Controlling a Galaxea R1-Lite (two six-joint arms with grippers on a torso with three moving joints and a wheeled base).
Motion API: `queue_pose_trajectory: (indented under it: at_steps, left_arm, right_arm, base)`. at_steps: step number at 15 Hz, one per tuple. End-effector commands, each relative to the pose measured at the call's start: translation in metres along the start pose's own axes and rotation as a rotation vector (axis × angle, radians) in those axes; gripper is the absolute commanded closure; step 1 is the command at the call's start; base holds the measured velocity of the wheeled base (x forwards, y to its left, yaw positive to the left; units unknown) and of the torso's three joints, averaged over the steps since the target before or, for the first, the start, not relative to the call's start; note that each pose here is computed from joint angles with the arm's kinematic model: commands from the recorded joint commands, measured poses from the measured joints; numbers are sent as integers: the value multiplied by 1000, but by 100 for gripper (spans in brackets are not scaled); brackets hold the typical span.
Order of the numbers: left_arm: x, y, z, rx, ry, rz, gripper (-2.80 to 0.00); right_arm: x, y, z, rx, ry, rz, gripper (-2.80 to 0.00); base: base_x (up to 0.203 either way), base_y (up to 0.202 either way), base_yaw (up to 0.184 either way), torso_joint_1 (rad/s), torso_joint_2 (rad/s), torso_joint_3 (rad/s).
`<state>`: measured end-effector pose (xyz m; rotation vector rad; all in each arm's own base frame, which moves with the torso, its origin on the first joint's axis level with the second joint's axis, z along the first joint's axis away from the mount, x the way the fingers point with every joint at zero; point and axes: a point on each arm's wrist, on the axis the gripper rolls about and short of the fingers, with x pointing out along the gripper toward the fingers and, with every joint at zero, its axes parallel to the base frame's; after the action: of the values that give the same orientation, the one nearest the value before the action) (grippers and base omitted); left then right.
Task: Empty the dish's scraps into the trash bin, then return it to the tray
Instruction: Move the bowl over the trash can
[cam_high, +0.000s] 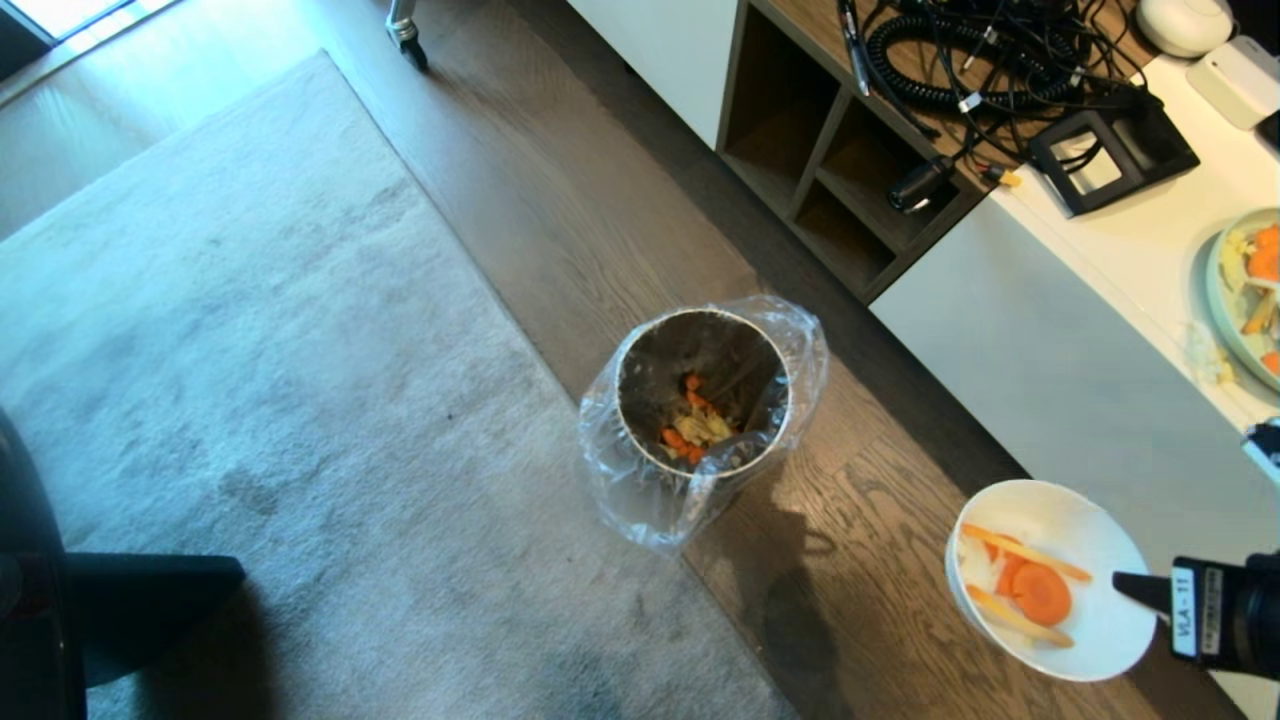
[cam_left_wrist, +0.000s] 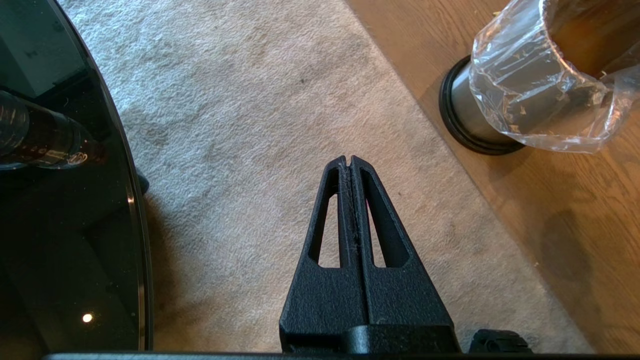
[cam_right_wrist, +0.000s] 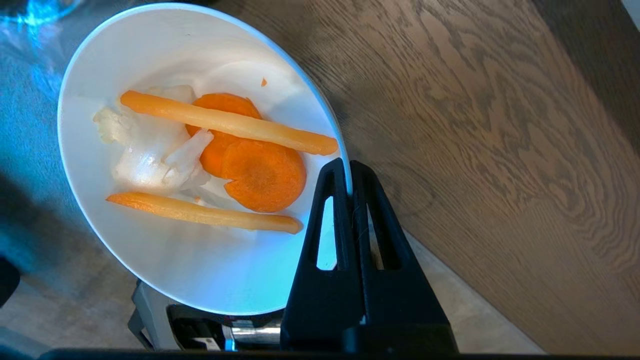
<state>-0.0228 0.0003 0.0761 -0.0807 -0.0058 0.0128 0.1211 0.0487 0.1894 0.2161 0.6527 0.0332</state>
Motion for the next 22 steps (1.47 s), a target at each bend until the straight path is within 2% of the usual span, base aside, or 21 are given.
queue_pose_trajectory:
  at_steps: [1, 6, 16, 22]
  left_arm:
    - [0, 0, 0, -1, -1, 1, 0]
    - [0, 0, 0, -1, -1, 1, 0]
    - [0, 0, 0, -1, -1, 1, 0]
    - [0, 0, 0, -1, -1, 1, 0]
  right_arm:
    - [13, 11, 16, -10, -8, 2, 0]
    - [29, 25, 36, -109, -103, 38, 0]
    - [43, 49, 78, -262, -207, 40, 0]
    - [53, 72, 82, -444, -313, 99, 0]
  base:
    - [0, 0, 0, 0, 0, 0]
    - [0, 0, 0, 0, 0, 0]
    - [0, 0, 0, 0, 0, 0]
    - [0, 0, 0, 0, 0, 0]
